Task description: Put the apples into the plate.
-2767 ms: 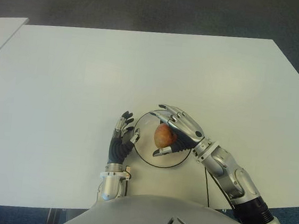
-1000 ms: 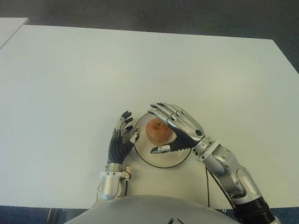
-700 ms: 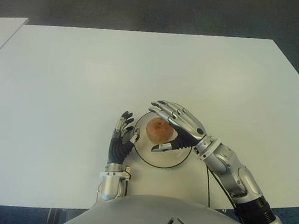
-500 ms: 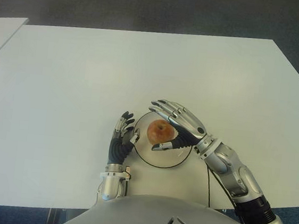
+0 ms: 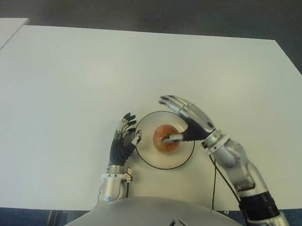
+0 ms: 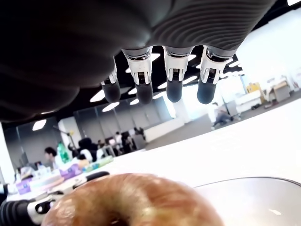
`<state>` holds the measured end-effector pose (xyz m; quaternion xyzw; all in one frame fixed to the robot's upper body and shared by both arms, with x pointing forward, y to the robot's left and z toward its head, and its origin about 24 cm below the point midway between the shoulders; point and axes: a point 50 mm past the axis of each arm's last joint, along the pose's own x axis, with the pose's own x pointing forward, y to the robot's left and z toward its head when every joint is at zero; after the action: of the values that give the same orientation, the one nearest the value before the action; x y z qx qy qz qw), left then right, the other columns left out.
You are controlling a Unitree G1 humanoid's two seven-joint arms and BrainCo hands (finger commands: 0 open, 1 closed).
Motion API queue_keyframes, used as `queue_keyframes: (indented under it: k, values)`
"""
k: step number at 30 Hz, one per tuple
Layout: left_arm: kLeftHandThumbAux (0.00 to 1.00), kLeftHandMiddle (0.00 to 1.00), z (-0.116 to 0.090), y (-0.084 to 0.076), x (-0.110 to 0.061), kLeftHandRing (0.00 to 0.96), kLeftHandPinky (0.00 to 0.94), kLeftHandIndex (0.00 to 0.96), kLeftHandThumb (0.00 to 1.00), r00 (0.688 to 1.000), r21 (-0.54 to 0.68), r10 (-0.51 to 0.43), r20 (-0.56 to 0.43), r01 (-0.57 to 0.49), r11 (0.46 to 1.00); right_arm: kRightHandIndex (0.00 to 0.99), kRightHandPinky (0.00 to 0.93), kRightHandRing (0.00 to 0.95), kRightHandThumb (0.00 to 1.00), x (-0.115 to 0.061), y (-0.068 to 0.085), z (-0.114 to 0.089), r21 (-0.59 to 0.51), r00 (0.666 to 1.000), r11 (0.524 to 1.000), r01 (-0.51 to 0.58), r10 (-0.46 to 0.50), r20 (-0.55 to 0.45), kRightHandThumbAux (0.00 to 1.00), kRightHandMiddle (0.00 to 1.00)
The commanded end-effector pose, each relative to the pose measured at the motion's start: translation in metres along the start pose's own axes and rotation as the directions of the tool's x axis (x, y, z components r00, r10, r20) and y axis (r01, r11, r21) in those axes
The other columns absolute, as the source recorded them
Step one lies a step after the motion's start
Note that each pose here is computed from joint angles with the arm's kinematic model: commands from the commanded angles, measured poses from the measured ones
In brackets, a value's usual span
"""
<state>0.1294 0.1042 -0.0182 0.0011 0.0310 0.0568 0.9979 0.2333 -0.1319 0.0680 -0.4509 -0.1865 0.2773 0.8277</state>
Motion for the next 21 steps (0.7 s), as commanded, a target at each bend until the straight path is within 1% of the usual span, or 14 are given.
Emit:
queue_keyframes:
  k: [1, 4, 6, 8, 10, 12, 15, 16, 18, 19, 20, 21]
  values:
    - [0.722, 0.194, 0.005, -0.010, 0.004, 0.224, 0.256, 0.127, 0.173, 1.000, -0.062, 0.026, -0.009, -0.027, 0.998, 0.000, 0.000, 0.000, 0.122, -0.003, -0.004, -0.026, 0.163, 0.989, 0.982, 0.098, -0.078, -0.123, 0.223, 0.000]
    - [0.717, 0.200, 0.008, -0.010, 0.003, 0.227, 0.254, 0.130, 0.178, 1.000, -0.067, 0.028, -0.012, -0.029, 0.997, 0.000, 0.000, 0.000, 0.127, -0.007, -0.005, -0.031, 0.250, 0.977, 0.953, 0.172, -0.133, -0.165, 0.220, 0.000]
    - [0.714, 0.204, 0.008, -0.010, 0.003, 0.230, 0.255, 0.131, 0.177, 0.999, -0.066, 0.030, -0.017, -0.031, 0.997, 0.000, 0.000, 0.000, 0.130, -0.013, -0.003, -0.037, 0.316, 0.967, 0.923, 0.218, -0.159, -0.200, 0.223, 0.000]
    - [0.713, 0.205, 0.009, -0.009, 0.002, 0.230, 0.252, 0.131, 0.175, 0.999, -0.070, 0.034, -0.019, -0.036, 0.997, 0.000, 0.000, 0.000, 0.132, -0.020, 0.001, -0.046, 0.401, 0.949, 0.874, 0.275, -0.180, -0.259, 0.228, 0.000]
    - [0.713, 0.201, 0.009, -0.008, 0.001, 0.224, 0.245, 0.130, 0.176, 0.999, -0.078, 0.043, -0.019, -0.044, 0.996, 0.000, 0.000, 0.000, 0.131, -0.027, 0.004, -0.055, 0.463, 0.931, 0.825, 0.325, -0.192, -0.311, 0.251, 0.000]
    - [0.715, 0.197, 0.009, -0.007, 0.000, 0.220, 0.251, 0.135, 0.181, 0.999, -0.082, 0.049, -0.019, -0.051, 0.995, 0.000, 0.000, 0.000, 0.128, -0.030, 0.006, -0.060, 0.493, 0.922, 0.798, 0.346, -0.194, -0.334, 0.288, 0.000]
    - [0.708, 0.192, 0.013, -0.007, -0.001, 0.215, 0.246, 0.138, 0.188, 0.998, -0.092, 0.060, -0.008, -0.061, 0.994, 0.000, 0.000, 0.000, 0.125, -0.031, 0.007, -0.065, 0.544, 0.910, 0.748, 0.380, -0.196, -0.366, 0.316, 0.000]
    - [0.706, 0.191, 0.022, -0.009, -0.002, 0.213, 0.244, 0.139, 0.189, 0.997, -0.114, 0.074, 0.007, -0.073, 0.991, 0.000, 0.000, 0.000, 0.125, -0.034, 0.008, -0.070, 0.590, 0.894, 0.691, 0.417, -0.194, -0.404, 0.321, 0.000]
    - [0.664, 0.179, 0.038, -0.013, -0.005, 0.207, 0.253, 0.139, 0.211, 0.995, -0.155, 0.101, 0.024, -0.096, 0.983, 0.000, 0.000, 0.000, 0.111, -0.038, 0.012, -0.074, 0.652, 0.871, 0.597, 0.467, -0.187, -0.454, 0.357, 0.000]
    - [0.654, 0.176, 0.044, -0.014, -0.006, 0.206, 0.256, 0.140, 0.216, 0.993, -0.171, 0.112, 0.027, -0.105, 0.980, 0.000, 0.000, 0.000, 0.108, -0.039, 0.013, -0.075, 0.670, 0.865, 0.565, 0.482, -0.183, -0.468, 0.364, 0.000]
    - [0.640, 0.172, 0.043, -0.012, -0.007, 0.205, 0.261, 0.141, 0.222, 0.992, -0.182, 0.125, 0.010, -0.121, 0.976, 0.000, 0.000, 0.000, 0.103, -0.042, 0.017, -0.075, 0.689, 0.854, 0.520, 0.505, -0.183, -0.487, 0.374, 0.000]
    - [0.619, 0.164, 0.042, -0.011, -0.008, 0.199, 0.258, 0.138, 0.222, 0.991, -0.189, 0.133, -0.005, -0.131, 0.973, 0.000, 0.000, 0.000, 0.094, -0.043, 0.019, -0.075, 0.701, 0.846, 0.488, 0.520, -0.182, -0.501, 0.389, 0.000]
